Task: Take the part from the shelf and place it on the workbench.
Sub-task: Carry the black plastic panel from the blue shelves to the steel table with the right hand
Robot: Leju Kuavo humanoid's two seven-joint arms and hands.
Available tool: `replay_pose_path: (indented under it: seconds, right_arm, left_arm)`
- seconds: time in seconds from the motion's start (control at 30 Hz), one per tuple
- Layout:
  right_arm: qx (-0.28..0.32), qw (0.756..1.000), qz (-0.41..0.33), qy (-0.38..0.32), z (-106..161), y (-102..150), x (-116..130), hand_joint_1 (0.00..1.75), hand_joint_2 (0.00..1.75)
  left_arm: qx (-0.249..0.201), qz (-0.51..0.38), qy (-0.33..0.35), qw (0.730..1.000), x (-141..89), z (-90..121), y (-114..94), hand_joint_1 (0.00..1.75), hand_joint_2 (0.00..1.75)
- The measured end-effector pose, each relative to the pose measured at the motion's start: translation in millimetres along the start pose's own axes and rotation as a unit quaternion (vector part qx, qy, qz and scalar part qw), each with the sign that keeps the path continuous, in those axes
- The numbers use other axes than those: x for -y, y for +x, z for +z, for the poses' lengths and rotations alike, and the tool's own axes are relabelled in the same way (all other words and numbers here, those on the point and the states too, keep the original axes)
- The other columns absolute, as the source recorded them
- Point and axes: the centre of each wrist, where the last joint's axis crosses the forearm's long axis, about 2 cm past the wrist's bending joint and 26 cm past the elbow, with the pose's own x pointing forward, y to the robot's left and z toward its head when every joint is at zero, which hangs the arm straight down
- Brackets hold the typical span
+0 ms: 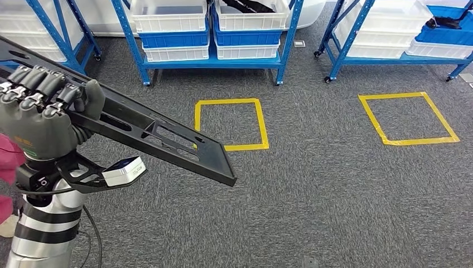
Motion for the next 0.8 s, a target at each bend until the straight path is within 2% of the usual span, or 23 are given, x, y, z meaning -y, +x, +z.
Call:
replay_pose_path:
  seconds: [0.8]
  right_arm:
    - [-0.010, 1.000, -0.018, -0.006, 0.5, -2.3, 0.8, 0.00, 0.00]
  left_arm:
    - [0.016, 0.032, 0.000, 0.999, 11.6, -11.1, 6.8, 1.75, 1.75]
